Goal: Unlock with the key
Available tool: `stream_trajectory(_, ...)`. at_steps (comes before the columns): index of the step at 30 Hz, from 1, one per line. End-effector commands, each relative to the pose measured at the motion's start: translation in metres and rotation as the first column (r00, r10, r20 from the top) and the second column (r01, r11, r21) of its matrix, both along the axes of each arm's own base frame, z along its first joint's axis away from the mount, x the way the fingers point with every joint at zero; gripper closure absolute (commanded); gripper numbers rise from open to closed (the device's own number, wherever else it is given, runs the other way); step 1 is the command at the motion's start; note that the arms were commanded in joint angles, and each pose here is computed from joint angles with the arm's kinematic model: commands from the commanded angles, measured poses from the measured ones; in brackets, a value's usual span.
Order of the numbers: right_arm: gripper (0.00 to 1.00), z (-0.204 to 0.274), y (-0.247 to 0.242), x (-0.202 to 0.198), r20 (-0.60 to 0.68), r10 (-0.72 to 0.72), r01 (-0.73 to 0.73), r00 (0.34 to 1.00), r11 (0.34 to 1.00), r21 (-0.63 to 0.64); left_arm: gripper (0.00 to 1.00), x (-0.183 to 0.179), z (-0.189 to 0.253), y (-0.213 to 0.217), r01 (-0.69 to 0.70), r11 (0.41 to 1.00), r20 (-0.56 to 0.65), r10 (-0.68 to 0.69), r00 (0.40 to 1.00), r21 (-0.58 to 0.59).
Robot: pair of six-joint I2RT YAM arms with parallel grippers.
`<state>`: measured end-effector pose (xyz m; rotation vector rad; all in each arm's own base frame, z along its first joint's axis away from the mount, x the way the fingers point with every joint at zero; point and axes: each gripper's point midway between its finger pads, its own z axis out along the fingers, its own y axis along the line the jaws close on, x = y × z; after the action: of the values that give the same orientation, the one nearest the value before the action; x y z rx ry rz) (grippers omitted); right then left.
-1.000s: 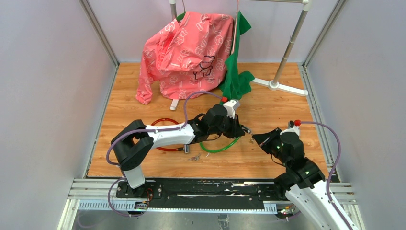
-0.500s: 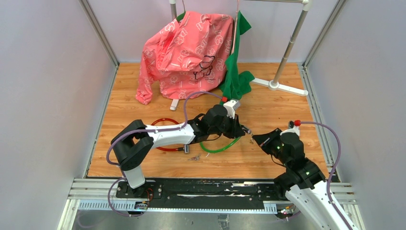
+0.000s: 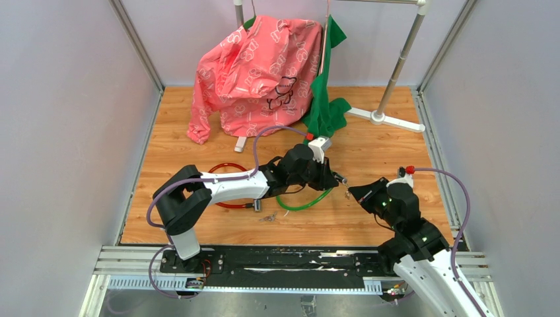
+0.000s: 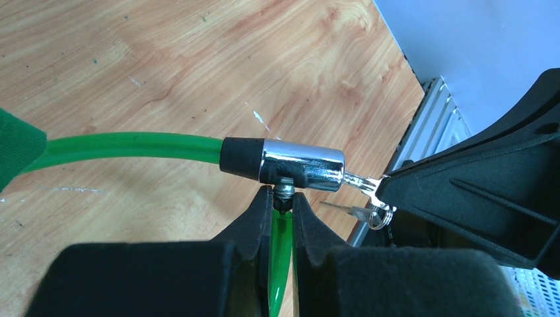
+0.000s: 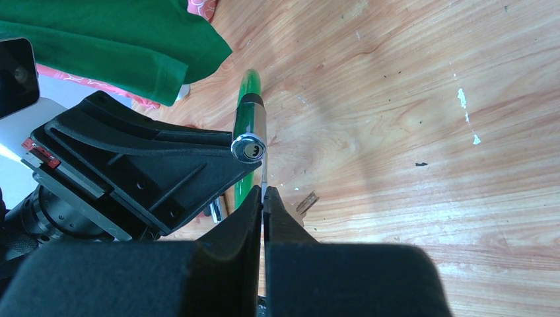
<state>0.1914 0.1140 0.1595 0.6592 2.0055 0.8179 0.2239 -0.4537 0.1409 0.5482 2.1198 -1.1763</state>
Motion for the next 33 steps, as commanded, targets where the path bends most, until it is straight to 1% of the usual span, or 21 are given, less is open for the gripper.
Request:
stream_trajectory(1, 1.00, 0.004, -0.004, 0.003, 0.019, -0.017, 0.017, 1.000, 1.000, -0.010, 1.00, 0.004, 0.023, -0.010, 0.010, 0.997, 0.033, -0.008, 0.999, -0.071)
stream_trajectory(11, 1.00, 0.013, -0.004, 0.003, 0.051, -0.009, 0.009, 0.999, 1.000, -0.005, 1.00, 0.005, 0.019, -0.009, -0.001, 0.998, 0.031, 0.003, 1.000, -0.064)
stream_trajectory(33, 1.00, 0.015, -0.002, 0.004, 0.060, -0.004, 0.003, 0.998, 1.000, 0.004, 1.00, 0.005, 0.018, -0.010, 0.004, 0.998, 0.027, -0.003, 1.000, -0.064)
